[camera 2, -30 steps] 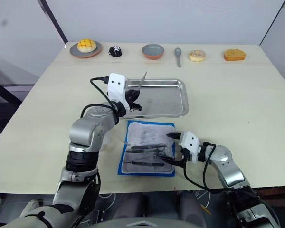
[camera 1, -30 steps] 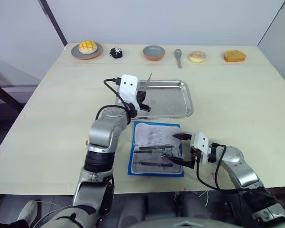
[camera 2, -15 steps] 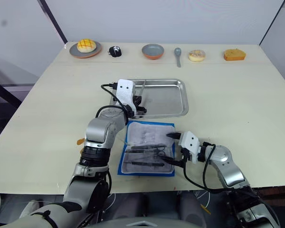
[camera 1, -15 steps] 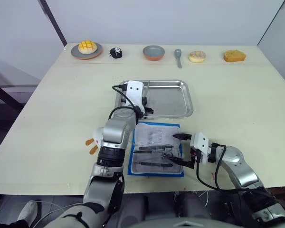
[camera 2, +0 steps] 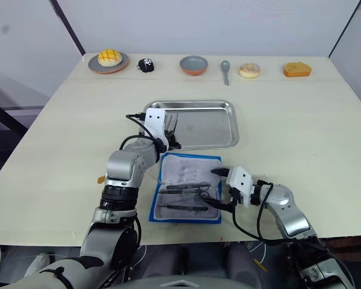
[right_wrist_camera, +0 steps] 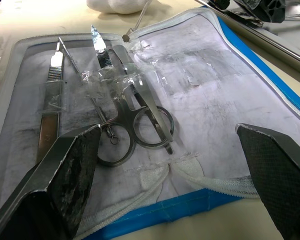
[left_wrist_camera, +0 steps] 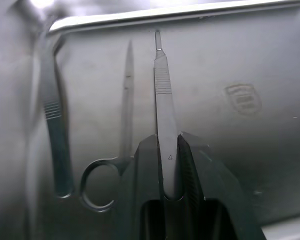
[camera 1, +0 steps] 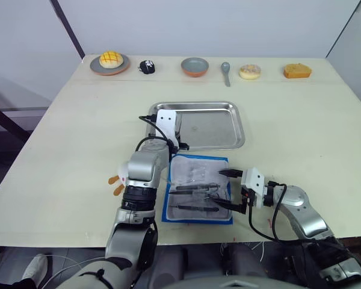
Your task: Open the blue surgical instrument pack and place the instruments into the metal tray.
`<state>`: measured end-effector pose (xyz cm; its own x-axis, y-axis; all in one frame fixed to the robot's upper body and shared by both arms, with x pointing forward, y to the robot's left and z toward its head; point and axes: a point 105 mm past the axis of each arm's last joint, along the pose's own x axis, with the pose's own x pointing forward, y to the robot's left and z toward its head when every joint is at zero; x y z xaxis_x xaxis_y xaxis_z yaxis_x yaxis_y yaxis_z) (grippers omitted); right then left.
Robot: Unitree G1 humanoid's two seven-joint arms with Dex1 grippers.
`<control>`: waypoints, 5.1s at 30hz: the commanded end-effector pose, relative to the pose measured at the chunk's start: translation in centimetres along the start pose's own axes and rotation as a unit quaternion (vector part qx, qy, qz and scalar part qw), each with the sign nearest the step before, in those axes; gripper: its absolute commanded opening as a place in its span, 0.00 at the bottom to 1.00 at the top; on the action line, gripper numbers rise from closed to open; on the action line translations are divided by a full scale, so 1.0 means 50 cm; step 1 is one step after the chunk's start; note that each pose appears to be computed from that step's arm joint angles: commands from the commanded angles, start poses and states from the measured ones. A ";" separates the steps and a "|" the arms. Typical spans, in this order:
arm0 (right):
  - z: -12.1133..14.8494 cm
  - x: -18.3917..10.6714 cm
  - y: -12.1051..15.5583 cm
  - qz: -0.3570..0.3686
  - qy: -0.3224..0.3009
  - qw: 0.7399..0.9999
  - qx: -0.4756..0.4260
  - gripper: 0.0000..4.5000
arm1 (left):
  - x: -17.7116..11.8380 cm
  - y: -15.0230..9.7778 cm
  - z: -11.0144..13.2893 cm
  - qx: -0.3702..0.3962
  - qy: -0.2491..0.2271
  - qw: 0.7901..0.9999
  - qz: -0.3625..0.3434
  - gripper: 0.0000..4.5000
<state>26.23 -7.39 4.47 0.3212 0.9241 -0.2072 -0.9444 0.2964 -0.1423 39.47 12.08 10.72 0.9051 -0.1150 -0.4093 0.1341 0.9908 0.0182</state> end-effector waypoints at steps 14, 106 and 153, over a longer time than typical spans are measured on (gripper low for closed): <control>-0.105 -0.021 0.024 -0.008 0.092 0.994 0.063 1.00 | -0.002 -0.003 0.023 -0.011 -0.012 1.000 -0.011 0.22; -0.106 -0.032 0.031 -0.012 0.098 0.993 0.068 1.00 | -0.182 -0.017 -0.095 0.439 -0.089 0.662 -0.601 0.56; -0.107 -0.026 0.038 -0.012 0.094 0.993 0.073 1.00 | -0.189 -0.011 -0.074 0.438 -0.005 0.691 -0.576 0.01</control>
<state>26.08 -7.54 4.59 0.3469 0.9157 -0.2029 -0.9351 0.3210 -0.1500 29.37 13.30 9.59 -0.0077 -0.7884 -0.6151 0.9654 -0.1663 0.2010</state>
